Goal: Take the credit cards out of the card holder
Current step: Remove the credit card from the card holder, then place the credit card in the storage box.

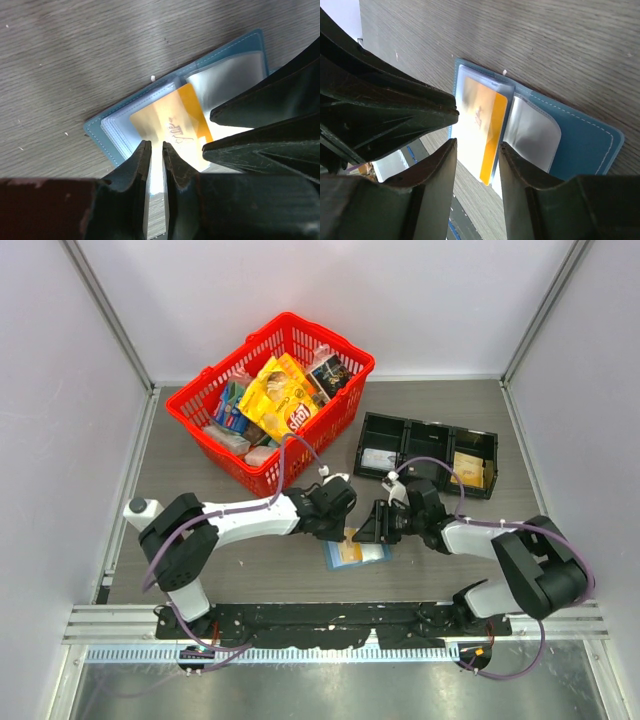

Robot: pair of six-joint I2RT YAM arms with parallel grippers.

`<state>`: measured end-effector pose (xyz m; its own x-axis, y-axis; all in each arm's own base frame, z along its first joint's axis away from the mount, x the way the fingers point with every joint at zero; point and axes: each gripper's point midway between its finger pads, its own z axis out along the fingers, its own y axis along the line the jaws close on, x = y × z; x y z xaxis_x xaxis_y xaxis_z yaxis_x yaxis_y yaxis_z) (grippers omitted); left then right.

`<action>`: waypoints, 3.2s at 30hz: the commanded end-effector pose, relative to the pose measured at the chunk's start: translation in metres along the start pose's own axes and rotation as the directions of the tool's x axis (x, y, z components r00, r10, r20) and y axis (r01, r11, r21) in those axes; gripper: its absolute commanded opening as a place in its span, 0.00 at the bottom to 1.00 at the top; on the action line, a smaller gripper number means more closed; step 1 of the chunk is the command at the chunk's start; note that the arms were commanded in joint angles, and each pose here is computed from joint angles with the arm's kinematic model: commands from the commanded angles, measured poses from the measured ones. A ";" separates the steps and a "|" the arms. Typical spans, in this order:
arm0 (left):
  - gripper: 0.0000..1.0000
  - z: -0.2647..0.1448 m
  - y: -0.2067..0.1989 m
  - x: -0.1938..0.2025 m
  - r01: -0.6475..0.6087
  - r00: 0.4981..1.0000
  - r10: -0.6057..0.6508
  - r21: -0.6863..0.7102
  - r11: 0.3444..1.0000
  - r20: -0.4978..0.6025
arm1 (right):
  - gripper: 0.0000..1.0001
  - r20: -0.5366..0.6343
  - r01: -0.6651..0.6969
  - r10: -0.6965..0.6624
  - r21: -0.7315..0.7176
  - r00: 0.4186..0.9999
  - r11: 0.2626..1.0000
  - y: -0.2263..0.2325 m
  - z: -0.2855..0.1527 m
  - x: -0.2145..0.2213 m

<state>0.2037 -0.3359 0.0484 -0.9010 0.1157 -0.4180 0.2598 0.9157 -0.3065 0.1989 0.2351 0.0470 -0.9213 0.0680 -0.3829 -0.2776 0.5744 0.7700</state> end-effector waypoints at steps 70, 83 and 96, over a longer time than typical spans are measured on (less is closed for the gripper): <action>0.48 -0.063 -0.007 -0.076 -0.051 0.978 0.042 0.038 0.998 0.206 | 0.01 0.493 -0.158 0.115 0.046 0.862 0.986 0.020 -0.097 -0.098; 1.00 -0.250 0.074 -0.169 0.036 0.784 0.057 -0.138 0.990 0.618 | 0.01 0.895 -0.334 0.083 0.076 0.438 0.940 0.005 -0.194 -0.191; 1.00 -0.366 0.190 -0.137 0.387 0.368 0.146 -0.294 0.874 0.918 | 0.01 0.991 -0.629 -0.081 -0.001 -0.102 0.777 -0.084 -0.271 -0.217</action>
<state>0.2532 -0.0785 0.3529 -0.1390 -0.1690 -0.9758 -0.0532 0.9852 -0.1630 0.3430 -0.0054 0.1980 0.1471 0.8204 -0.5525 0.3038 0.4941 0.8146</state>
